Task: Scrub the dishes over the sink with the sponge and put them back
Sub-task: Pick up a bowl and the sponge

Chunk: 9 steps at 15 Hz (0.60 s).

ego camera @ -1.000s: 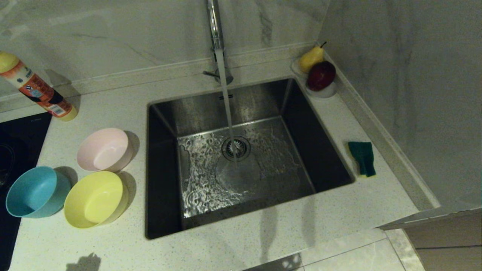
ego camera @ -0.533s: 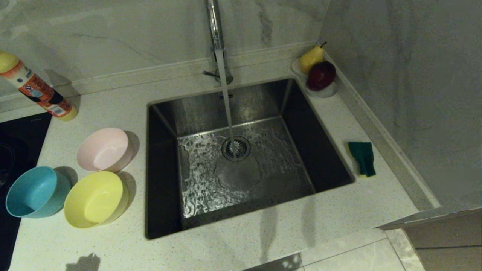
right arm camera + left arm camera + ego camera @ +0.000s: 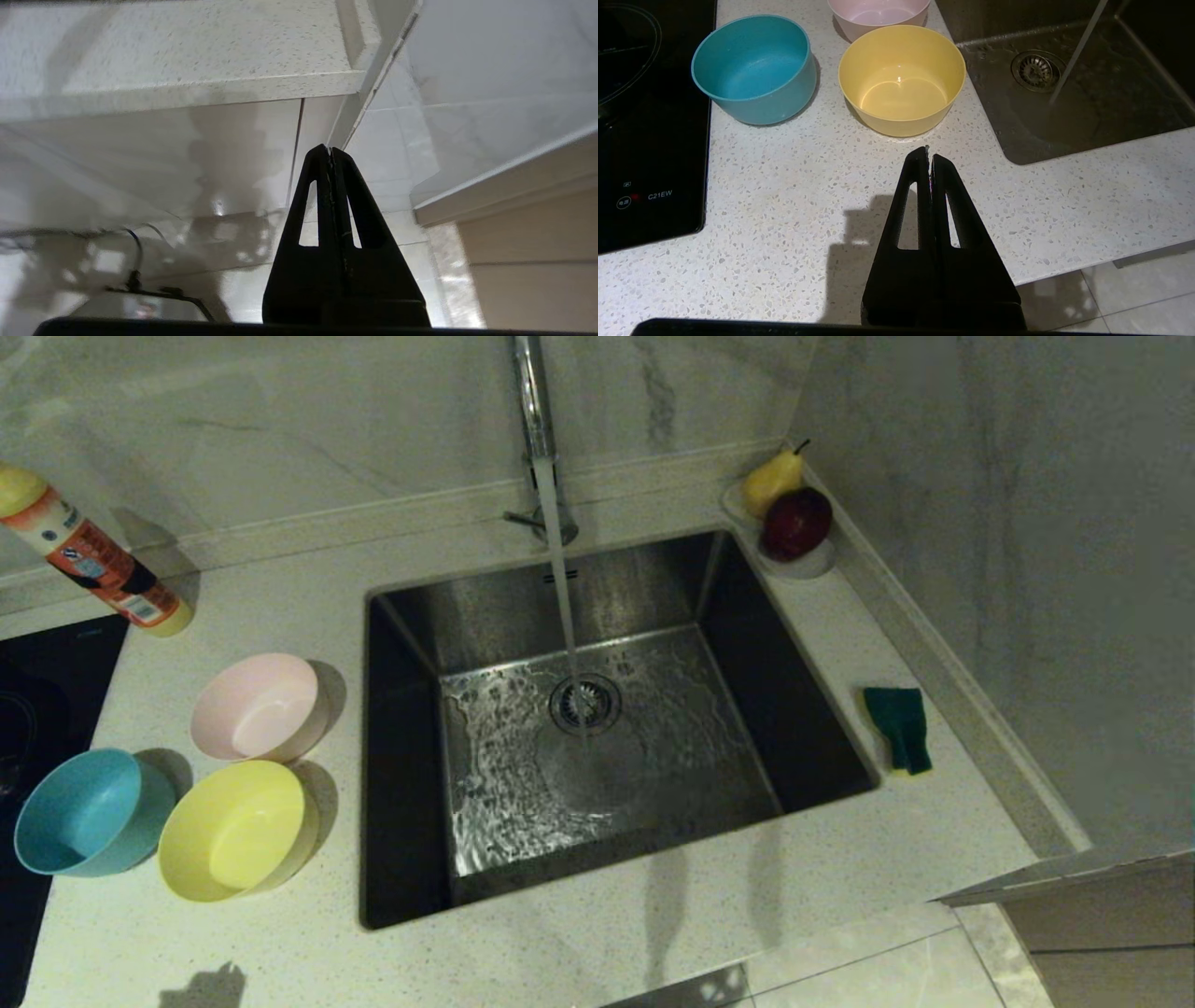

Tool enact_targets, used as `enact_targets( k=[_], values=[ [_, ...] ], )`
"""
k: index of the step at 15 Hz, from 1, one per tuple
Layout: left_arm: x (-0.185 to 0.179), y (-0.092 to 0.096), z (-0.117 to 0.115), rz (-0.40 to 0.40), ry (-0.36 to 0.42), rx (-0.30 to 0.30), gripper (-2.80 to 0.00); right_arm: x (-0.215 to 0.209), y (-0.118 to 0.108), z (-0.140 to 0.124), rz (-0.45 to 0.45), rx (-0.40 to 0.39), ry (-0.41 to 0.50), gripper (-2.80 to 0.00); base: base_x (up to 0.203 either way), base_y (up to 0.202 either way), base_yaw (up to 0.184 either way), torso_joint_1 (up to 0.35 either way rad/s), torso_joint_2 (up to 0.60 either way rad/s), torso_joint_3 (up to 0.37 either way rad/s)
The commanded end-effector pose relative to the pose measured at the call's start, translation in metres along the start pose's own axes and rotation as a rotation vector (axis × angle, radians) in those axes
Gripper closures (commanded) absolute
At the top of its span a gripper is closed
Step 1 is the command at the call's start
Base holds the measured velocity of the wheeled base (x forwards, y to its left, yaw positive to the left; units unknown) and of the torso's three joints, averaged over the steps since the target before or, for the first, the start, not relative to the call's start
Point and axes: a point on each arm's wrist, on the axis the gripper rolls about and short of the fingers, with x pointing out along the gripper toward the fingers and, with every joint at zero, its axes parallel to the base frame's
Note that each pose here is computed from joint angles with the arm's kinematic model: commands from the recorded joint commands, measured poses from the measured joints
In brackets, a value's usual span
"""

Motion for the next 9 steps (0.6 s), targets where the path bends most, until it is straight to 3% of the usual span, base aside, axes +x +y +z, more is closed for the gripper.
enact_targets(
  k=[1, 3, 6, 9],
  values=[
    [0.002, -0.001, -0.011, -0.002, 0.039, -0.001, 0.00, -0.001, 0.000, 0.001, 0.003, -0.062, 0.001, 0.00, 0.000, 0.000, 0.000, 0.000, 0.00, 0.000],
    [0.002, -0.001, -0.011, 0.000, 0.039, 0.000, 0.00, -0.004, -0.001, 0.012, 0.009, -0.071, -0.034, 0.00, 0.000, 0.000, 0.000, 0.000, 0.00, 0.000],
    [0.002, -0.001, -0.011, -0.002, 0.039, 0.000, 0.00, -0.021, -0.004, 0.068, 0.038, -0.059, -0.126, 0.00, 0.000, 0.000, 0.000, 0.000, 0.00, 0.000],
    [0.002, -0.001, -0.011, -0.002, 0.039, -0.001, 0.00, -0.020, -0.005, 0.110, 0.101, -0.054, -0.097, 0.00, 0.000, 0.000, 0.000, 0.000, 0.00, 0.000]
  ],
)
